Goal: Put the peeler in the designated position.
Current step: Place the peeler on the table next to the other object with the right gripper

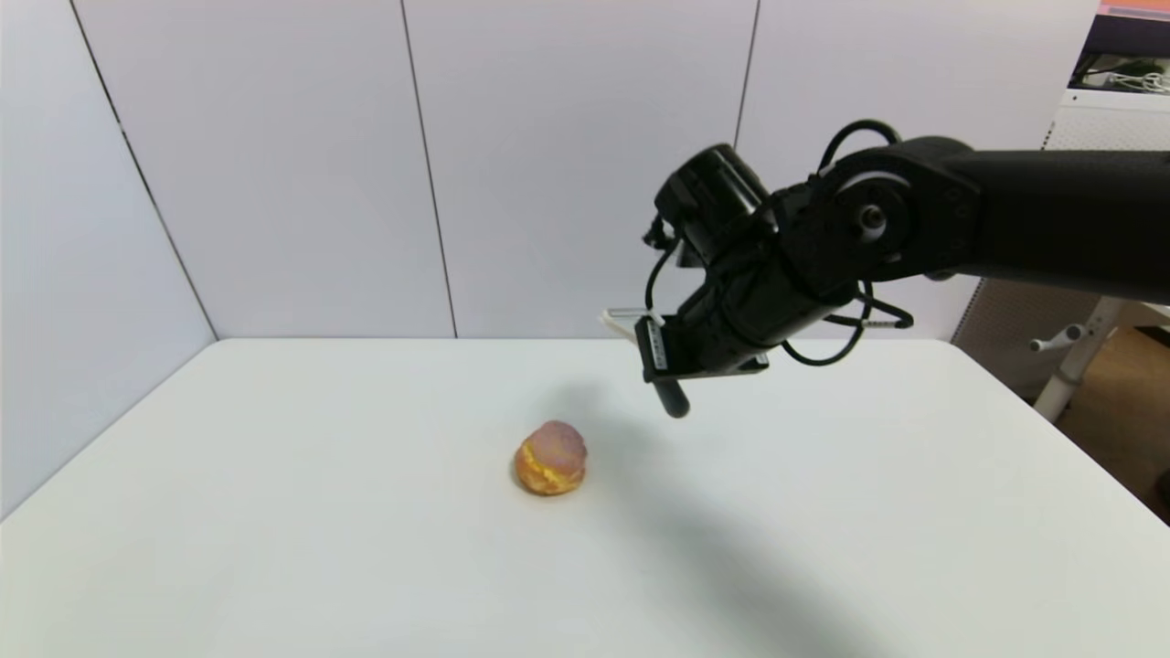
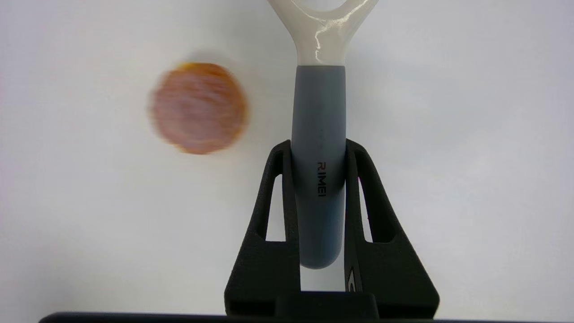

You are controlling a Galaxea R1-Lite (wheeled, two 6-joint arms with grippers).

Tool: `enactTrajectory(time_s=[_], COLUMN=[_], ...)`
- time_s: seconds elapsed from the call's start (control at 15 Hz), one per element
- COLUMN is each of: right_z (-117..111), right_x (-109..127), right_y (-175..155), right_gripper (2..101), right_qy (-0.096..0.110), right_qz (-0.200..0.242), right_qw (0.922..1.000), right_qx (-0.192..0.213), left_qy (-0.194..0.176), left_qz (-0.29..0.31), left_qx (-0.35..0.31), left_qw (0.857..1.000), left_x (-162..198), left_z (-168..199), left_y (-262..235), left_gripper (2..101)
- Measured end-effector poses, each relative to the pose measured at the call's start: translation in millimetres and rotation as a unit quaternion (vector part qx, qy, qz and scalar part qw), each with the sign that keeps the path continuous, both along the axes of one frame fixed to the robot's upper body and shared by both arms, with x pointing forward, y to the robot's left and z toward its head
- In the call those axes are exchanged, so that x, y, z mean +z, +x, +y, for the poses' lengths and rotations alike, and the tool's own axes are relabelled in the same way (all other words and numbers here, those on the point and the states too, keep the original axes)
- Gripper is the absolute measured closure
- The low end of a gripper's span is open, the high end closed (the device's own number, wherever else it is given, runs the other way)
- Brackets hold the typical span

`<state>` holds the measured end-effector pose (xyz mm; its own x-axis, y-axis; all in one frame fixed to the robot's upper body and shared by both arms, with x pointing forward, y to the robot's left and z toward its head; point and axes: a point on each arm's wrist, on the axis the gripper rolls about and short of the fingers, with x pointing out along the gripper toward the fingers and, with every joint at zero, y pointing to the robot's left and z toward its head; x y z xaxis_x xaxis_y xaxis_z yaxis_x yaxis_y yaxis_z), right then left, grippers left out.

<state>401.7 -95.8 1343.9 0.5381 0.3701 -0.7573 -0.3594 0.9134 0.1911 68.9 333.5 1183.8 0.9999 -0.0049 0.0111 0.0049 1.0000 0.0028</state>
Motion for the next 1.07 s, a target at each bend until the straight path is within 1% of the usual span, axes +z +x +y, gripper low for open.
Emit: enactTrajectory(time_s=[0.07, 0.13, 0.2, 0.27, 0.4, 0.53, 0.67, 0.87, 0.93, 1.07], right_z=[12, 26, 39, 50, 73, 90, 102, 119, 125, 132], right_x=[13, 24, 30, 33, 33, 28, 20, 2, -6, -24], right_y=[-9, -18, -28, -37, -59, -75, -82, -78, -73, -66], right_gripper=[85.6, 85.6, 85.6, 85.6, 85.6, 85.6, 85.6, 85.6, 85.6, 85.6], right_qy=[0.029, 0.058, 0.079, 0.091, 0.102, 0.109, 0.113, 0.122, 0.12, 0.108], right_qz=[-0.026, -0.057, -0.078, -0.087, -0.087, -0.072, -0.056, -0.054, -0.055, -0.045], right_qw=[0.9987, 0.9949, 0.9904, 0.987, 0.9817, 0.9796, 0.98, 0.9796, 0.9806, 0.9839], right_qx=[0.032, 0.059, 0.082, 0.1, 0.136, 0.153, 0.154, 0.15, 0.145, 0.135], left_qy=[0.0, 0.0, 0.0, 0.0, 0.0, 0.0, 0.0, 0.0, 0.0, 0.0], left_qz=[0.0, 0.0, 0.0, 0.0, 0.001, 0.0, 0.0, 0.001, 0.001, 0.0], left_qx=[0.0, 0.0, 0.0, 0.0, 0.0, 0.0, 0.0, 0.0, 0.0, 0.0], left_qw=[1.0, 1.0, 1.0, 1.0, 1.0, 1.0, 1.0, 1.0, 1.0, 1.0], left_x=[0, 0, 0, 0, 0, 0, 0, 0, 0, 0], left_z=[0, 0, 0, 0, 0, 0, 0, 0, 0, 0], left_y=[0, 0, 0, 0, 0, 0, 0, 0, 0, 0], left_gripper=[5.3, 5.3, 5.3, 5.3, 5.3, 5.3, 5.3, 5.3, 5.3, 5.3])
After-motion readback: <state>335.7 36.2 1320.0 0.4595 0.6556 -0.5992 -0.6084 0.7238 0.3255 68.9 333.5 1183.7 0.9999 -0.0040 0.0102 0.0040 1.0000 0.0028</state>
